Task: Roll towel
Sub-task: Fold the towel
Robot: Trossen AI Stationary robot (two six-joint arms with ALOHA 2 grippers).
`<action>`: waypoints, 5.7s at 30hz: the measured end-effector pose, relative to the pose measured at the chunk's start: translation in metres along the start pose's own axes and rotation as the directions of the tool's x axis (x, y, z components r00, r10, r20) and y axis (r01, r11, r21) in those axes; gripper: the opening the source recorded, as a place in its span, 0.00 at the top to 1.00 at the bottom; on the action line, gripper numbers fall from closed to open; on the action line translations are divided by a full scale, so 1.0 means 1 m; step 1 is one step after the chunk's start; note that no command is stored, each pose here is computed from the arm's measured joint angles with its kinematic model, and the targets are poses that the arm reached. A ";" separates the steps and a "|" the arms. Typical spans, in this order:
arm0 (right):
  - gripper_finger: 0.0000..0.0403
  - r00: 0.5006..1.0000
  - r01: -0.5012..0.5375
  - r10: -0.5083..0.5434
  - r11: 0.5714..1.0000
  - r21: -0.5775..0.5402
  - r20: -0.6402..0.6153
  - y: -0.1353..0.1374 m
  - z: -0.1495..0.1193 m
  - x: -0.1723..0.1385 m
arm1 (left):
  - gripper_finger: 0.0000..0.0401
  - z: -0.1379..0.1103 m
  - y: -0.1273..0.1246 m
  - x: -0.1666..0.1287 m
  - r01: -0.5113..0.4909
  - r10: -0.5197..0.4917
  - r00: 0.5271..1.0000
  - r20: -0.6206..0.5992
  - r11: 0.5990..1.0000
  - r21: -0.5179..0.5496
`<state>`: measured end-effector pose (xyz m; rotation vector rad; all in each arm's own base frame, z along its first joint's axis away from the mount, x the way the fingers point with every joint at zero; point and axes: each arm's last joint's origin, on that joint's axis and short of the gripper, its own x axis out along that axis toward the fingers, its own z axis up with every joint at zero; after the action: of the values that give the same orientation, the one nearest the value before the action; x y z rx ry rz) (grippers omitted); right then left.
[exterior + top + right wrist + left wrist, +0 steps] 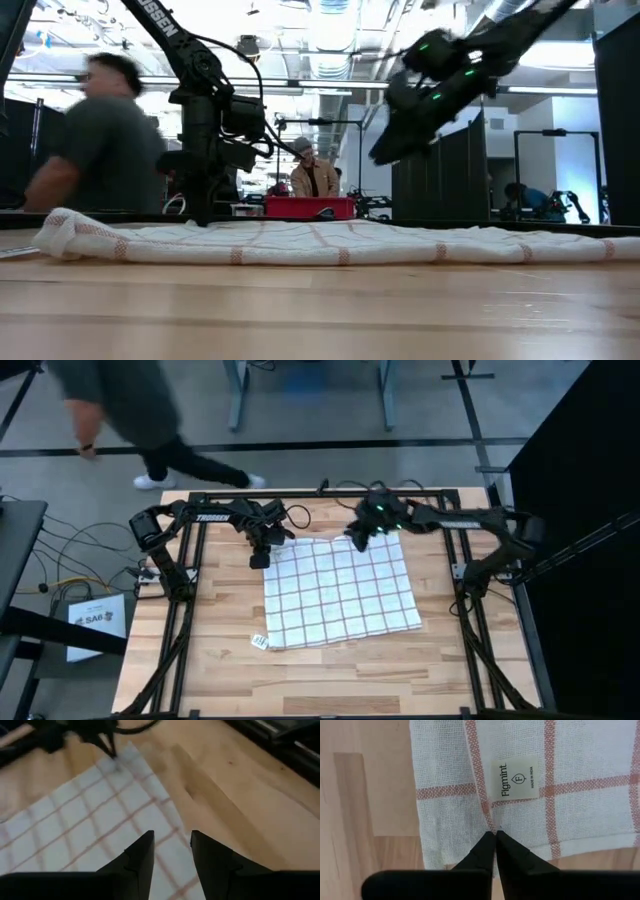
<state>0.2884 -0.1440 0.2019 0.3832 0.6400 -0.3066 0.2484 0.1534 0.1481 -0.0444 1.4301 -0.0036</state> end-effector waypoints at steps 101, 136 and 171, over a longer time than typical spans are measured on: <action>0.71 0.857 0.083 -0.118 0.992 -0.092 -0.501 -0.080 -0.050 0.046 | 1.00 0.013 0.075 -0.054 -0.336 0.362 0.919 0.158 0.926 -0.171; 0.71 0.807 -0.115 0.054 0.991 -0.065 -0.589 0.013 -0.080 0.018 | 0.70 -0.011 0.017 -0.013 0.051 -0.063 0.998 -0.026 0.940 -0.339; 0.71 0.851 -0.073 0.000 0.990 -0.118 -0.526 0.025 -0.072 0.012 | 0.70 -0.018 0.028 -0.038 -0.086 0.126 0.989 0.081 0.920 -0.383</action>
<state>0.2704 -0.0920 0.1475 0.3503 1.1869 -0.1155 0.2248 0.1821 0.1823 -0.2824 1.3090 0.3624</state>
